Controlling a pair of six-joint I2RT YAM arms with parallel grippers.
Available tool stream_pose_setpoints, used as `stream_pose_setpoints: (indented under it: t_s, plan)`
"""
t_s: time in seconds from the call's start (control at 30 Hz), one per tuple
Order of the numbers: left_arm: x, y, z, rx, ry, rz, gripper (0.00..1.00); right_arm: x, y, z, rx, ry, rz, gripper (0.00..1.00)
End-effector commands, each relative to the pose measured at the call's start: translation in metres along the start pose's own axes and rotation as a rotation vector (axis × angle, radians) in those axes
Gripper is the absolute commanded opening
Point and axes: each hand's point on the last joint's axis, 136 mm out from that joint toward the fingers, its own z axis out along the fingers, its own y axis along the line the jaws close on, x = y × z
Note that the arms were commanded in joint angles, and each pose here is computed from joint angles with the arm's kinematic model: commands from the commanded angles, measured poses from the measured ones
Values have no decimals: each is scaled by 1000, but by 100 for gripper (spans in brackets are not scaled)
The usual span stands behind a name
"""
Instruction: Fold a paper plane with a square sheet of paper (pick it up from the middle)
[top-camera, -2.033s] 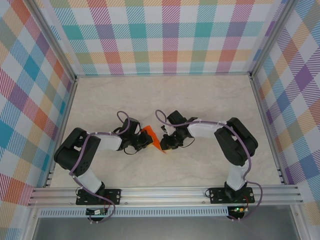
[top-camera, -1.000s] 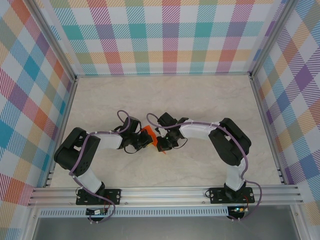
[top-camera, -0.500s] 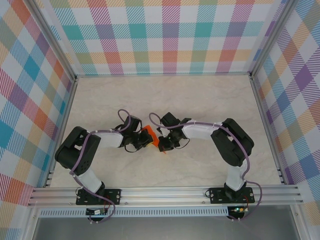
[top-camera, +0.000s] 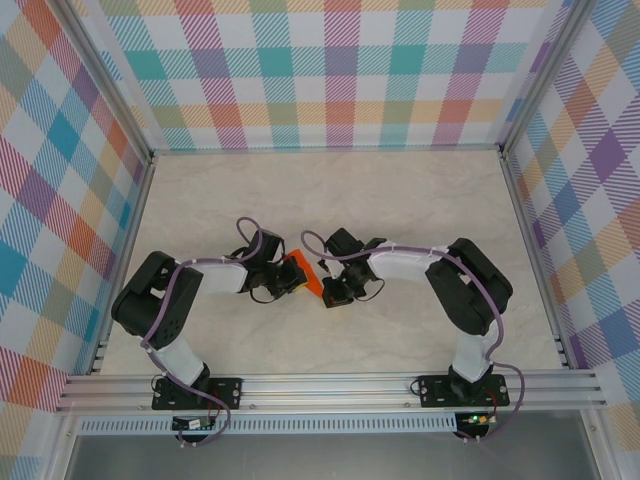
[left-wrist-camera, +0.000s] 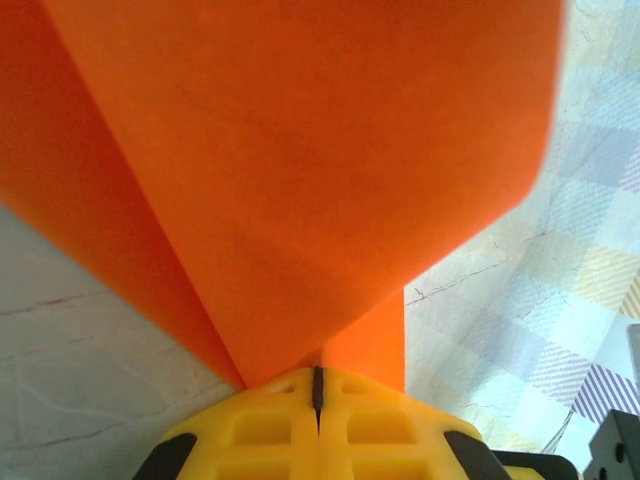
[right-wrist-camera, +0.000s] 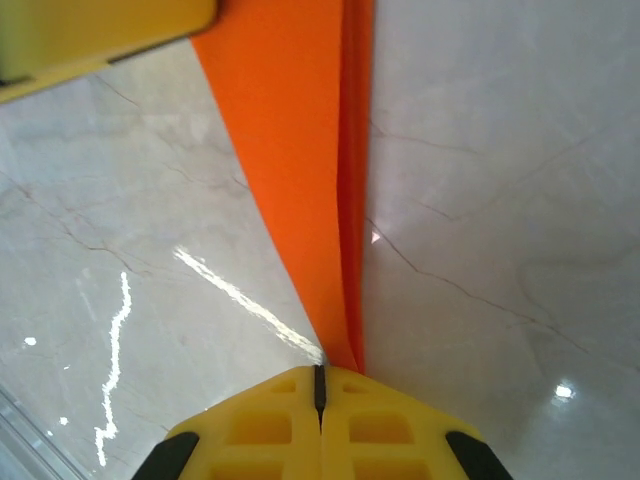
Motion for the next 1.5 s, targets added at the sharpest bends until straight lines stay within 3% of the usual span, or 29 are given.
stream_pose_setpoints:
  t_s: [0.0,0.17,0.37,0.7,0.9,1.1,1.47]
  plan:
    - [12,64,6,-231,15,-80,0,21,-22,11,48,72,30,0]
    - [12,64,6,-228,17,-77,0,27,-23,6,42,74,39,0]
    - [12,60,7,-211,21,-70,0,-17,29,-38,-95,-87,21,0]
    - [11,47,4,-161,22,-49,0,-49,15,4,-50,-69,95,0]
    - [9,34,4,-115,25,-5,0,-34,-6,18,11,-27,115,0]
    - [0,-4,-7,-15,14,148,4,-7,-25,24,54,26,128,0]
    - [0,-30,-14,88,8,263,6,24,-25,18,-2,57,116,0]
